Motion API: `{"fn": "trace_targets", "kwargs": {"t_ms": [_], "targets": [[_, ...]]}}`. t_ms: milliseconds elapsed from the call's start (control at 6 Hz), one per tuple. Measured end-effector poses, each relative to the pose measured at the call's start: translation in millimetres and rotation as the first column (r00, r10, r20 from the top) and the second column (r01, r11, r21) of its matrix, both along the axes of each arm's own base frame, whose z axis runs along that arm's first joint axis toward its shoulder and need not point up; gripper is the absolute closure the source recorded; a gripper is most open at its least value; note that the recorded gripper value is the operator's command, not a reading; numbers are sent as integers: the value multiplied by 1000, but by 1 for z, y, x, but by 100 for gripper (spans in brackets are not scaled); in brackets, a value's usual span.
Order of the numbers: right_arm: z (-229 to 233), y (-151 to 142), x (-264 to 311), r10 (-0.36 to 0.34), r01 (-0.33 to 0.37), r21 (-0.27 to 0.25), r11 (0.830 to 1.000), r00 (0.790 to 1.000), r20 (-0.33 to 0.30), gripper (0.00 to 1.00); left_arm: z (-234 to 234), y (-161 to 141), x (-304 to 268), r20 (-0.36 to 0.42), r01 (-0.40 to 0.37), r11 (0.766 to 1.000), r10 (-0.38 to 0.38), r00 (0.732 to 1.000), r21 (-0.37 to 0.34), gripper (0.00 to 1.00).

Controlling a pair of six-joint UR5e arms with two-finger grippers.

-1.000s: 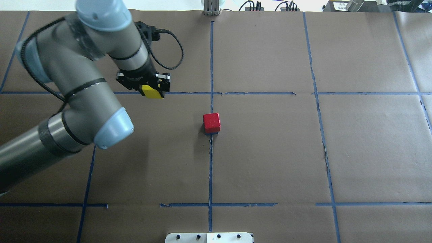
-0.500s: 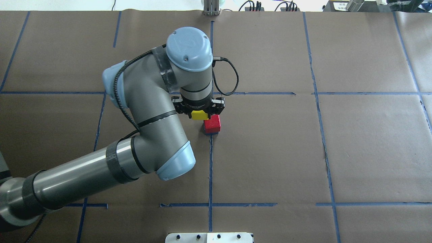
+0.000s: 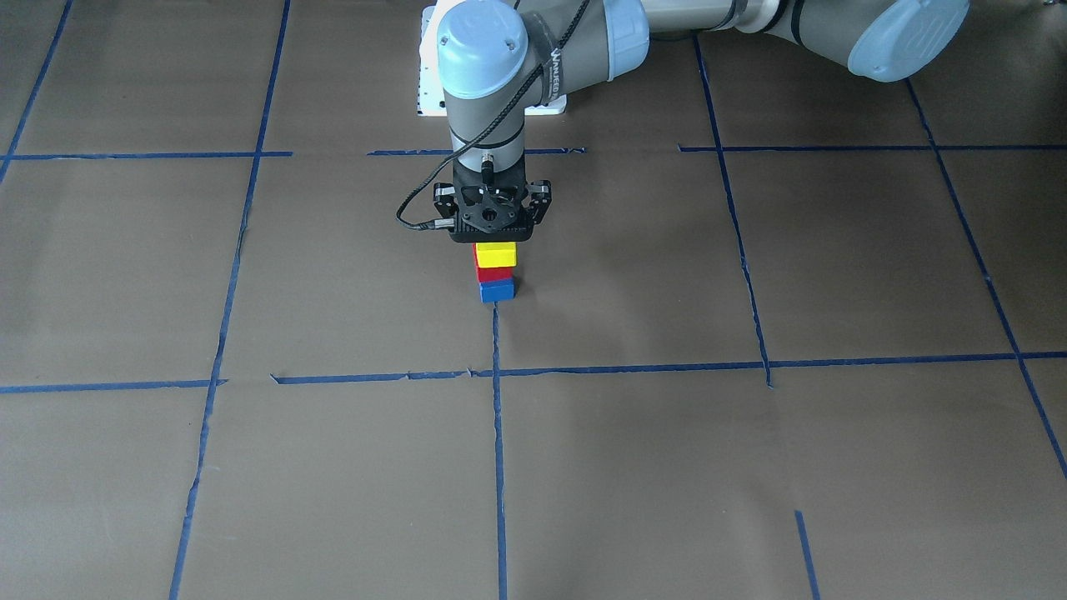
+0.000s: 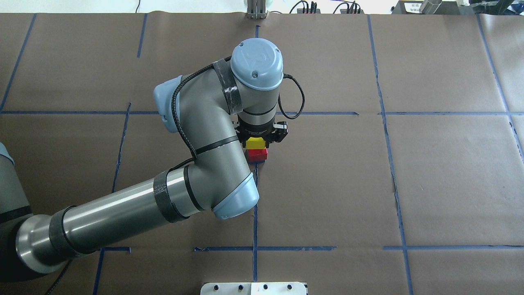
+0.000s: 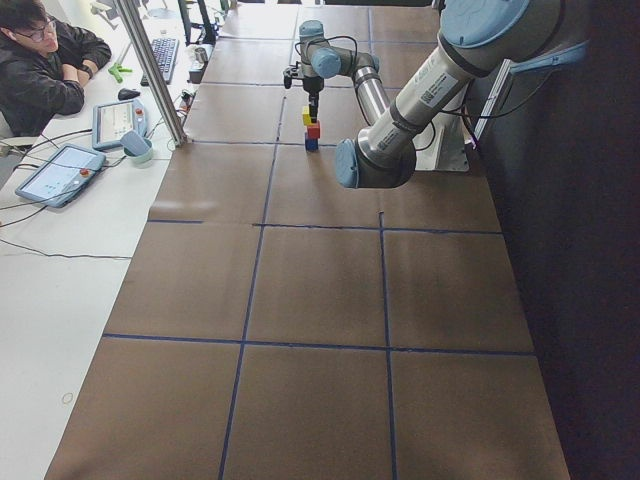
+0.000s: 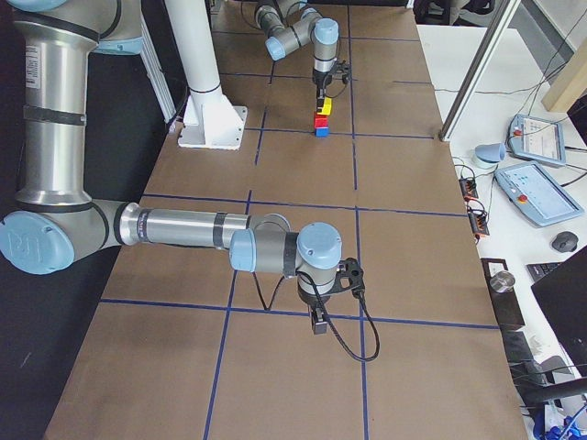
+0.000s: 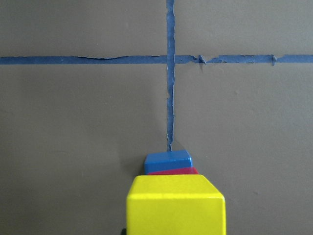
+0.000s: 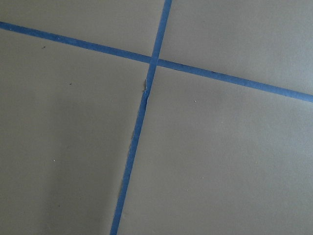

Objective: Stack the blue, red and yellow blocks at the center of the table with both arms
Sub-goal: 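Lower the yellow cube onto the red cube and open the left gripper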

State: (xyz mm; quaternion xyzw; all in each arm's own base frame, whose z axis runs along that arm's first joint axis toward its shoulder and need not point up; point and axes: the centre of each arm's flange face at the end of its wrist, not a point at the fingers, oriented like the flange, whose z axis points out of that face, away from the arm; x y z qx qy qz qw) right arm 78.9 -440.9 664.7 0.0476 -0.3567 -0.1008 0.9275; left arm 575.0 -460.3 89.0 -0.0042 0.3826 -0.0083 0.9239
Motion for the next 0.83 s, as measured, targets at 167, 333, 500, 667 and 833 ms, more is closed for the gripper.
{"fn": "trace_targets", "kwargs": {"t_ms": [167,333,500,667,833], "targets": [[0,0,0,0,0,0,1000,1000,0,0,0,2,2,-1,24,999,-24,1000,-29,94],[0,0,0,0,0,0,1000,1000,0,0,-1,3,3,-3,54,997,-55,998,-60,92],[0,0,0,1,-1,0,1000,1000,0,0,-2,5,4,-7,84,993,-85,996,-88,91],[0,0,0,1,-1,-1,1000,1000,1,0,-2,6,5,-8,103,989,-104,995,-105,87],[0,0,0,1,-1,-1,1000,1000,1,0,0,6,5,-10,106,988,-108,994,-108,85]]}}
